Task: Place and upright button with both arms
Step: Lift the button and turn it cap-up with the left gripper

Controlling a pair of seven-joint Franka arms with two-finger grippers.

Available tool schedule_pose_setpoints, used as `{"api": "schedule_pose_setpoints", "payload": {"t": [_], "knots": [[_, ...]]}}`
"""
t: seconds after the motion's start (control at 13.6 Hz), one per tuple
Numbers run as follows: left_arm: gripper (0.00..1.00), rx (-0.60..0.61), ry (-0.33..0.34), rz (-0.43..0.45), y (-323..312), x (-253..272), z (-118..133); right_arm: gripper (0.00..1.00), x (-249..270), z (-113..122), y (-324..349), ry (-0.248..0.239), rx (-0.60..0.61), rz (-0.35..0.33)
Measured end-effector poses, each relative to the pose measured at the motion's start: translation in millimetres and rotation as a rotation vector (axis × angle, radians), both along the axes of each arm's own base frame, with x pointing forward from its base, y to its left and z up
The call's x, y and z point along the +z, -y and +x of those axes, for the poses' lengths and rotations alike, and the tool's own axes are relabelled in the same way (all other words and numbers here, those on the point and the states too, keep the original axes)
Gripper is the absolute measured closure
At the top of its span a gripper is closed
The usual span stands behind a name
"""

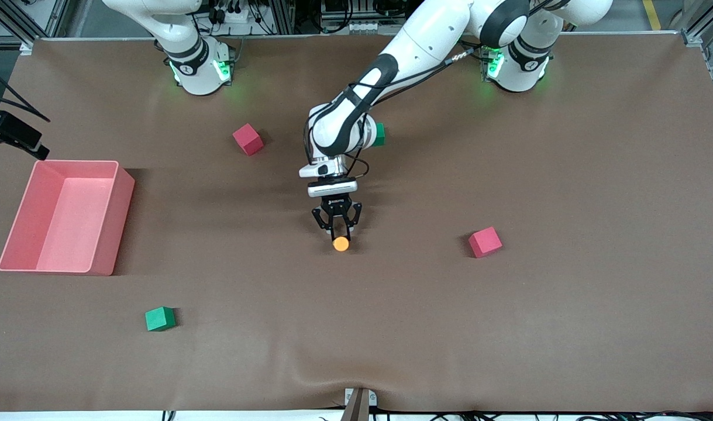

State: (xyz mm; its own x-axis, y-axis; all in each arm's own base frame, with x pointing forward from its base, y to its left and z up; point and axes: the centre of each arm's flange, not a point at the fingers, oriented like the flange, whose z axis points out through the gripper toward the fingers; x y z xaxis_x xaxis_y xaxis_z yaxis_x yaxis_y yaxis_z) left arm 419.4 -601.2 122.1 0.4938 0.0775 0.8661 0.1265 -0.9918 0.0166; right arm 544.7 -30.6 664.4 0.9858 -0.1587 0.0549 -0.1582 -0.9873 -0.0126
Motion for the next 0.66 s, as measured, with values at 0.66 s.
{"api": "schedule_pose_setpoints", "payload": {"t": [0.66], "knots": [[0.59,0.03,0.022,-0.032,-5,-16,-4,0.0,-1,-1,0,-0.008,0.0,0.0]]}}
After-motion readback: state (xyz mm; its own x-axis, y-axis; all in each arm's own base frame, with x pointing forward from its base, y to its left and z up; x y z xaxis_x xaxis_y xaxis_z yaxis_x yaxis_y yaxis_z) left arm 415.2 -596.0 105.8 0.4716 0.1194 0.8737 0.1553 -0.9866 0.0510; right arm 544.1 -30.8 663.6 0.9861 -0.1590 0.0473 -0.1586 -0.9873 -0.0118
